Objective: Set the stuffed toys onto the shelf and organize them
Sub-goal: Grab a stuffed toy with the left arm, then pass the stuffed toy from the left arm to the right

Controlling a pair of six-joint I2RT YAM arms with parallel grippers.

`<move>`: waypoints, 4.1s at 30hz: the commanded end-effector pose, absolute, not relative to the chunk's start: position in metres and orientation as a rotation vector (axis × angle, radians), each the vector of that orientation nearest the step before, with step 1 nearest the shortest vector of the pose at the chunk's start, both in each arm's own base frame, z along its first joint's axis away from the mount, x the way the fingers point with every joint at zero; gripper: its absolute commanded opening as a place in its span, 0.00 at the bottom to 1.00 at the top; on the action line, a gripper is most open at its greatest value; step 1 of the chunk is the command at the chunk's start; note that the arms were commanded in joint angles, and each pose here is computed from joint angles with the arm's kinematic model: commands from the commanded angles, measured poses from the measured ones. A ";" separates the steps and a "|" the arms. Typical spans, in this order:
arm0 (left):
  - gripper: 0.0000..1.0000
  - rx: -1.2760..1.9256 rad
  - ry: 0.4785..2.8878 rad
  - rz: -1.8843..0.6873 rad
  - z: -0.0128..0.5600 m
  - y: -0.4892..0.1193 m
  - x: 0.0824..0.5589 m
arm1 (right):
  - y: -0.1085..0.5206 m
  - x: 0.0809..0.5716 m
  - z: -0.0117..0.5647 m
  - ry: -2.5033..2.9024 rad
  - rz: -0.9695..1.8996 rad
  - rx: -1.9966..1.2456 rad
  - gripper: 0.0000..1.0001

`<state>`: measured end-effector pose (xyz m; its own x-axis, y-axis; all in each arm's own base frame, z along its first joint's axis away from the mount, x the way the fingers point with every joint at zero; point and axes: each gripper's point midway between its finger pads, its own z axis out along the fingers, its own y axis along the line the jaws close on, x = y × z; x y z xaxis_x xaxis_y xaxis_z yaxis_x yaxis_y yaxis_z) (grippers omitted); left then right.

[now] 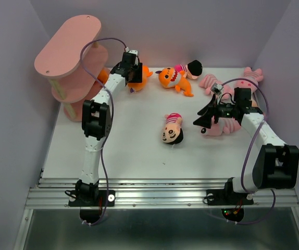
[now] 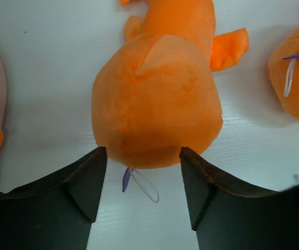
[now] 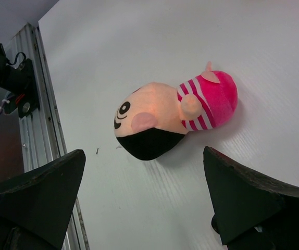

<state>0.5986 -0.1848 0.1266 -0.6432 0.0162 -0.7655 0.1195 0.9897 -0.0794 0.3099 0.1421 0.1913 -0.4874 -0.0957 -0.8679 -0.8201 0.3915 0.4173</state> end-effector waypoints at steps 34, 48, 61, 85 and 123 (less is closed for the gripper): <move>0.00 0.188 2.102 -0.978 0.212 -0.237 0.423 | 0.144 0.292 0.203 1.714 1.122 -1.062 1.00; 0.00 0.338 2.228 -1.449 0.216 -0.289 0.305 | 0.254 0.290 0.220 1.303 0.630 -1.656 1.00; 0.00 0.367 2.209 -1.489 0.228 -0.293 0.293 | 0.279 0.338 0.226 1.324 0.206 -1.571 1.00; 0.00 0.380 2.182 -1.562 0.234 -0.296 0.273 | 0.306 0.292 0.200 1.262 0.525 -1.622 0.46; 0.99 0.570 1.567 -0.819 0.290 -0.205 0.246 | 0.262 0.282 0.289 1.758 1.425 -1.000 0.01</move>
<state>0.2544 -0.1911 0.2787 -0.2139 -0.0579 -0.9751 0.6788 0.7091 -0.1910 0.2875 0.2601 0.2563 -0.4751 -0.1982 -0.8573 -0.8780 0.1715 0.4469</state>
